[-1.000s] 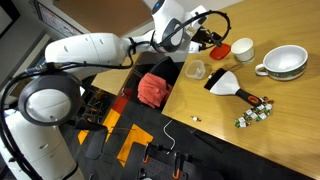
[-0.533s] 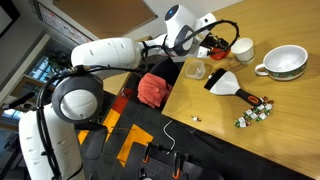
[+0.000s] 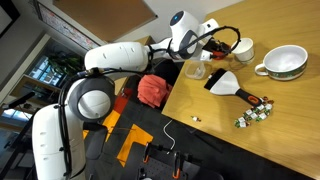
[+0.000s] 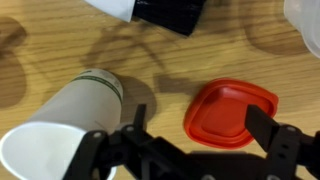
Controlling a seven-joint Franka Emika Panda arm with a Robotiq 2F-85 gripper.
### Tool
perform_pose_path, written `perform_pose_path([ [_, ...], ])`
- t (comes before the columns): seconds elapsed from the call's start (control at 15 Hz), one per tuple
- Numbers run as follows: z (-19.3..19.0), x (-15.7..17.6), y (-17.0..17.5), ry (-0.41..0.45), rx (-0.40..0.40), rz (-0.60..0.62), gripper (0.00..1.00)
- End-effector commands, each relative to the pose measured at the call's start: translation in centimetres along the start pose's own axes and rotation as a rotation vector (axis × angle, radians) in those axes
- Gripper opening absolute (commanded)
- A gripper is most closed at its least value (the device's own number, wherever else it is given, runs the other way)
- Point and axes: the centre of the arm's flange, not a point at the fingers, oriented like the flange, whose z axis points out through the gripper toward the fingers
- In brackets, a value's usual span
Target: Move the orange lid near the edge closer to you
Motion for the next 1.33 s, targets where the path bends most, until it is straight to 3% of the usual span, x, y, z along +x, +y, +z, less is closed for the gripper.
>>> perform_pose_path([
  [0.0, 1.3, 1.3, -0.9, 0.014, -0.001, 0.032, 1.0],
  [0.93, 4.7, 1.9, -2.0, 0.012, -0.059, 0.236, 0.98],
  [1.13, 5.1, 2.0, -1.9, 0.004, -0.066, 0.247, 0.7],
  [1.27, 5.4, 2.1, -1.9, -0.001, -0.068, 0.247, 0.65],
])
